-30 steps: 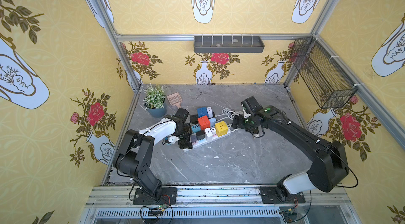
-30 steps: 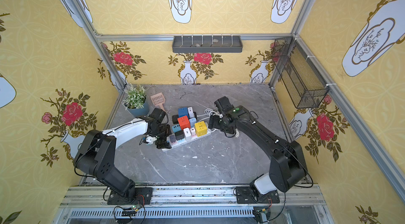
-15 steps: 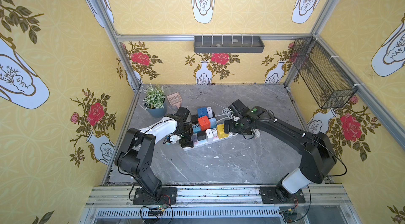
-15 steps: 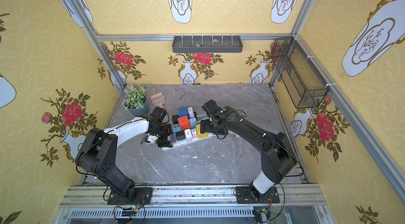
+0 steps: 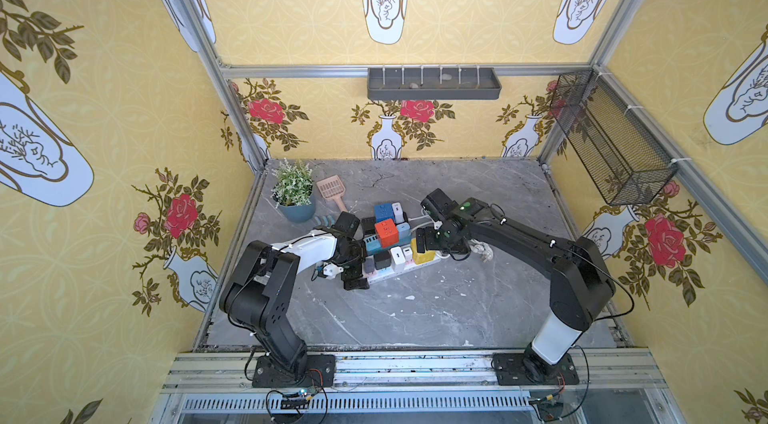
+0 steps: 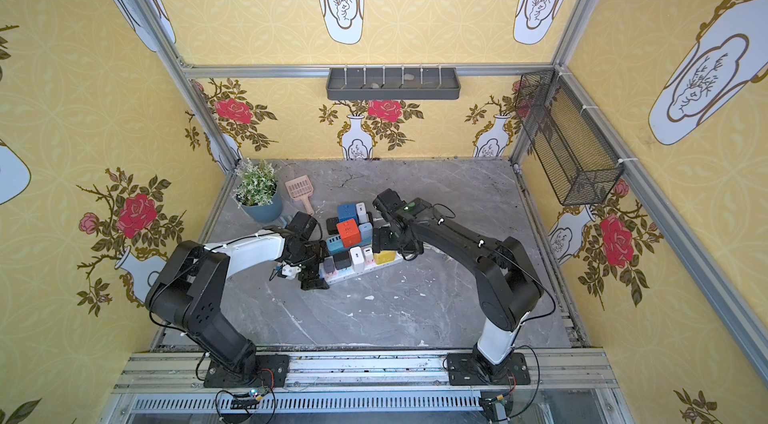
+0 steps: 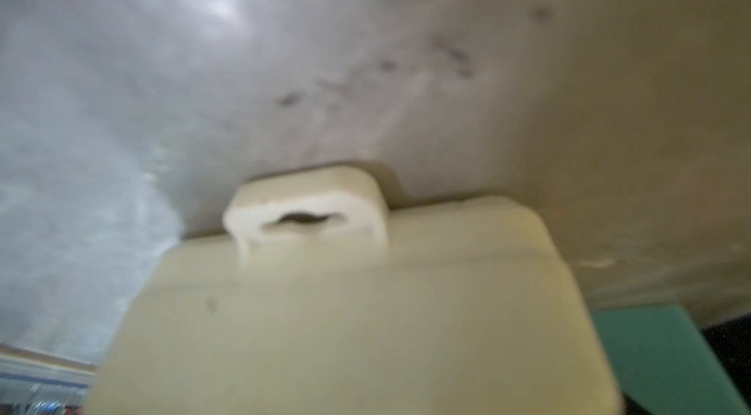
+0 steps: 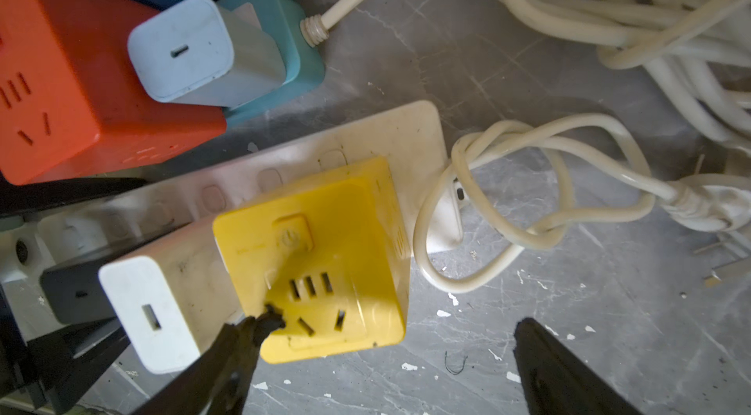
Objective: Pull the plug off the socket
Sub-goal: Adjust the socket at the center of the board, then remove the plug from the socket.
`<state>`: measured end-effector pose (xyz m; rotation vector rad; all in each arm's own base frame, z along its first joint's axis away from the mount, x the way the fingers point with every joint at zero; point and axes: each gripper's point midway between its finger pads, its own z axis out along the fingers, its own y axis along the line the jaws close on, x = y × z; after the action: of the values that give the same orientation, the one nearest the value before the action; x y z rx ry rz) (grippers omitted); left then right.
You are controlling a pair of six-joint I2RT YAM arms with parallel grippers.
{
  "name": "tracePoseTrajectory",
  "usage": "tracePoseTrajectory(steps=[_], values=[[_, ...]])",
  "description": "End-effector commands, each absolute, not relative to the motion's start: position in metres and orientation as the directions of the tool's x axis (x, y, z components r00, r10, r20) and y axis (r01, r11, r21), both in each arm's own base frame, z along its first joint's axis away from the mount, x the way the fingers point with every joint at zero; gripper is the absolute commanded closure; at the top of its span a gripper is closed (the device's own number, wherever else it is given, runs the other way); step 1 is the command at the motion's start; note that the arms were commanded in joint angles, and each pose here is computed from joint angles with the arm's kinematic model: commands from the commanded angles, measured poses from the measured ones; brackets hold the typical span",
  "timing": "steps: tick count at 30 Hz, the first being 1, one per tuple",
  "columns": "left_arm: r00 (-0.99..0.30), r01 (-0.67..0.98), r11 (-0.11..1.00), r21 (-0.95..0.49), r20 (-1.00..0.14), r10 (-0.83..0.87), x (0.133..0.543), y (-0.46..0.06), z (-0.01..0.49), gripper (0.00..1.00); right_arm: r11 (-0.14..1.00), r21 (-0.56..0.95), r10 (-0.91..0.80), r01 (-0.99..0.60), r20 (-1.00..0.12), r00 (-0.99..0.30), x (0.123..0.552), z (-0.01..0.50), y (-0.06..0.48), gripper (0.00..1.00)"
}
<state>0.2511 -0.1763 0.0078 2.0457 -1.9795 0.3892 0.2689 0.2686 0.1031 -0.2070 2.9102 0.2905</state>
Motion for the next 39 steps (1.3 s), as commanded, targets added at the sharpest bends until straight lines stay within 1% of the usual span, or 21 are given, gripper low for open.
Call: tracePoseTrajectory(steps=[1,3,7,10,12,14,21,24,34,39], values=[[0.338,-0.931,-0.291,0.221,0.221,-0.915,0.217,-0.154,-0.005,0.01,0.973,0.162,-0.124,-0.163,-0.228,-0.966,0.270,0.103,0.266,0.02],[0.349,-0.926,-0.303,0.223,0.209,-0.914,0.217,-0.152,-0.004,0.04,0.974,0.159,-0.123,-0.162,-0.229,-0.966,0.270,0.104,0.265,0.02],[0.348,-0.926,-0.306,0.222,0.185,-0.919,0.217,-0.147,-0.002,0.18,0.975,0.149,-0.126,-0.164,-0.239,-0.963,0.269,0.106,0.262,0.00],[0.328,-0.933,-0.288,0.214,0.181,-0.927,0.220,-0.145,-0.003,0.26,0.973,0.093,-0.179,-0.210,-0.267,-0.947,0.267,0.110,0.266,0.01],[0.320,-0.936,-0.279,0.216,0.183,-0.930,0.223,-0.146,-0.003,0.28,0.971,0.082,-0.198,-0.226,-0.259,-0.945,0.263,0.108,0.271,0.01],[0.318,-0.936,-0.277,0.215,0.183,-0.930,0.224,-0.147,-0.003,0.28,0.969,0.104,-0.194,-0.224,-0.241,-0.951,0.257,0.104,0.278,0.01],[0.332,-0.934,-0.291,0.209,0.199,-0.922,0.226,-0.150,-0.002,0.33,0.974,0.126,-0.162,-0.190,-0.206,-0.965,0.240,0.093,0.284,0.00],[0.329,-0.935,-0.287,0.210,0.202,-0.922,0.225,-0.151,-0.003,0.34,0.973,0.120,-0.172,-0.198,-0.199,-0.965,0.242,0.087,0.286,0.05],[0.327,-0.936,-0.285,0.205,0.210,-0.921,0.226,-0.153,-0.006,0.36,0.969,0.141,-0.181,-0.202,-0.148,-0.972,0.232,0.074,0.290,0.09],[0.323,-0.938,-0.282,0.202,0.213,-0.922,0.227,-0.154,-0.006,0.37,0.969,0.134,-0.188,-0.207,-0.138,-0.972,0.232,0.070,0.292,0.14]])
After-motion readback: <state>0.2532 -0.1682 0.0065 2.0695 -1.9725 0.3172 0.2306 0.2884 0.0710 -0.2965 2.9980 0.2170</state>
